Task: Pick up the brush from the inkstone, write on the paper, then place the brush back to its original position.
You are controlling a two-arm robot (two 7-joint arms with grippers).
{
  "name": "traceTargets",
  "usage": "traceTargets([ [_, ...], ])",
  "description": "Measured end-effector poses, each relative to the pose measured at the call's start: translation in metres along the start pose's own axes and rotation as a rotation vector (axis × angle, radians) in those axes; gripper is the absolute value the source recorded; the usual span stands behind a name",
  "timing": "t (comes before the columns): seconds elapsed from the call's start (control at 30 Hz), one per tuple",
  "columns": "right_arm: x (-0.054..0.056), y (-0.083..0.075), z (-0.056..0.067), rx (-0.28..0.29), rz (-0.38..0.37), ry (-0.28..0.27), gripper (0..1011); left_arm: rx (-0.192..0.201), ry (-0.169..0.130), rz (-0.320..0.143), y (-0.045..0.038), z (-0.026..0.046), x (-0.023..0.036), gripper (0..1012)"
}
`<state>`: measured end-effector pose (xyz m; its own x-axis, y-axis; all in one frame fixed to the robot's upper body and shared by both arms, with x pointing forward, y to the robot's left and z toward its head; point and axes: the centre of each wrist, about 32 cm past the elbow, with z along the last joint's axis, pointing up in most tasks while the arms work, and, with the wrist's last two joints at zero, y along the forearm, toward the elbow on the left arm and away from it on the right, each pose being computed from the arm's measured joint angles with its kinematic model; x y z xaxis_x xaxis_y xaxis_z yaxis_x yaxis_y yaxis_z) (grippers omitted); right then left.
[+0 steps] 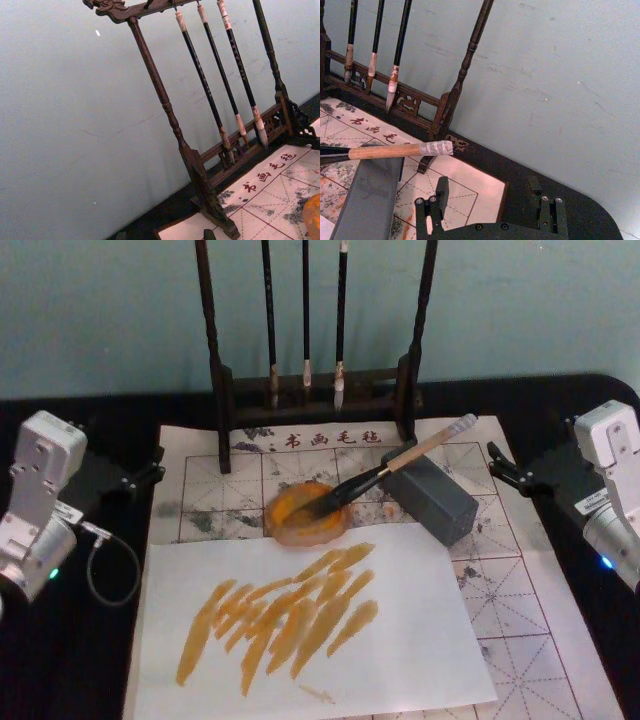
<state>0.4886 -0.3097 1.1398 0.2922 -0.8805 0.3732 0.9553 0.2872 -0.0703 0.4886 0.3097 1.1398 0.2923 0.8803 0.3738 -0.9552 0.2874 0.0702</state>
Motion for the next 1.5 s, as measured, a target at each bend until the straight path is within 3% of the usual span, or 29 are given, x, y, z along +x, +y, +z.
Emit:
traceTargets([
  [1.5,0.0000,0.0000,0.0000,0.000,0.000,-0.001,1000,0.000,0.000,0.000,0.0000,0.0000,0.0000,1001],
])
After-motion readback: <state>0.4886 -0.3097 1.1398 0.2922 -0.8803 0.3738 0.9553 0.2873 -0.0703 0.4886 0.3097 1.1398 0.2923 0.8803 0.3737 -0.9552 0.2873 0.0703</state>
